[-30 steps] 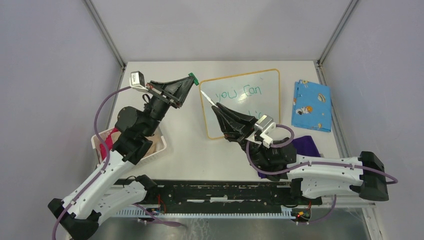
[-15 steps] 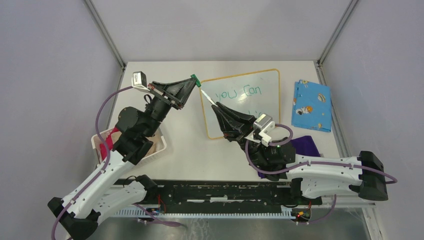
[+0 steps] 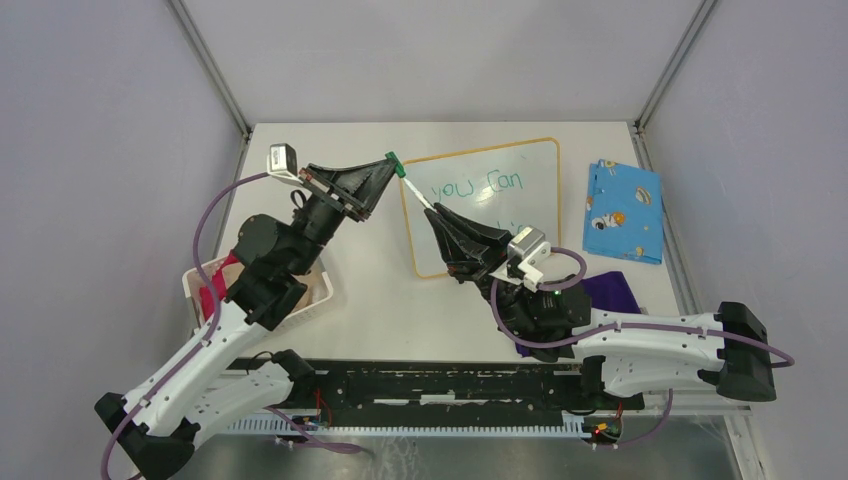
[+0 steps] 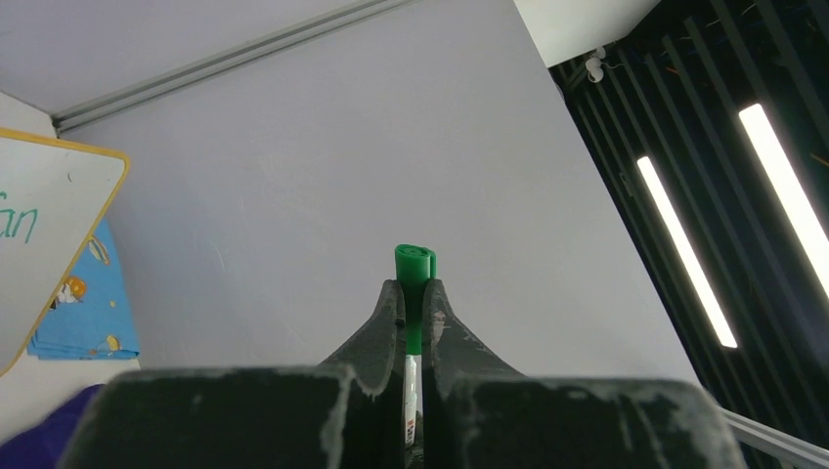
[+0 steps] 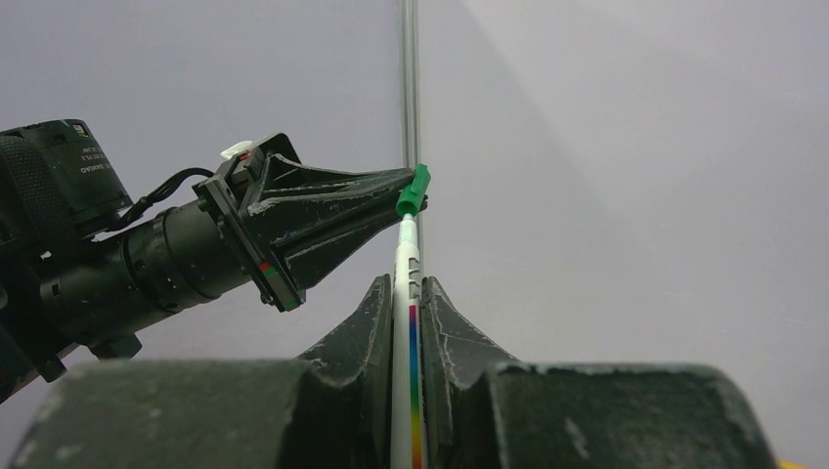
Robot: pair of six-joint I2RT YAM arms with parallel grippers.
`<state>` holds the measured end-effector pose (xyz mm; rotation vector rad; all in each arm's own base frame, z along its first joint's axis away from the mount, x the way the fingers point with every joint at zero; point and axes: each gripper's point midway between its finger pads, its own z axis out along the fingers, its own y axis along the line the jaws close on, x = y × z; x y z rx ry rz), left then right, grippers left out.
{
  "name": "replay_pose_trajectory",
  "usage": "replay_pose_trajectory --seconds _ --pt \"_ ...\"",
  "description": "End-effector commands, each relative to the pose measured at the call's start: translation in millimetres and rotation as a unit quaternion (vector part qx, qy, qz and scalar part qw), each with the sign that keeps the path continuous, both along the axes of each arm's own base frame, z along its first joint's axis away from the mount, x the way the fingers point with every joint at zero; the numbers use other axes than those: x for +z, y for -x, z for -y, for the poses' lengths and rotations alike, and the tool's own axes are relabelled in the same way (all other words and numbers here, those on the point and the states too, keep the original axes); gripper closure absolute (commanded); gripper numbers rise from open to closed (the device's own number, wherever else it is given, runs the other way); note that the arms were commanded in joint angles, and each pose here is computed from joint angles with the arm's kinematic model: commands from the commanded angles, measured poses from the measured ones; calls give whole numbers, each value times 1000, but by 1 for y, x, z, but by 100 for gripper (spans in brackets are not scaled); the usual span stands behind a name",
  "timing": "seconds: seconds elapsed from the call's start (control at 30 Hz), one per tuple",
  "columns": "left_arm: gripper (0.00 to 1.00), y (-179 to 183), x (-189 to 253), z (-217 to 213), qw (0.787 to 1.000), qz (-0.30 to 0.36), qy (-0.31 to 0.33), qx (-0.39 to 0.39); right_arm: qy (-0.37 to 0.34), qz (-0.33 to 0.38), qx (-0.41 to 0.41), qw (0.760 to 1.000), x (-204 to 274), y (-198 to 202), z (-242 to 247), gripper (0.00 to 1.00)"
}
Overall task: Write a sentence on the whiteboard
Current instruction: Close the whiteboard marker at the center of the board.
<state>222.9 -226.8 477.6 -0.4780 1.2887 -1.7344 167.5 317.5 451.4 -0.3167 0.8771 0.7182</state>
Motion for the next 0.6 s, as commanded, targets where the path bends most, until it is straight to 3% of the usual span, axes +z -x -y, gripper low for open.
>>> replay_pose_trajectory --seconds 0.0,0.57 --pt "98 9 8 0 999 31 -16 -2 -49 7 -2 999 29 3 12 100" --pt "98 17 9 2 999 37 -21 -11 -50 -3 -26 998 28 -5 11 100"
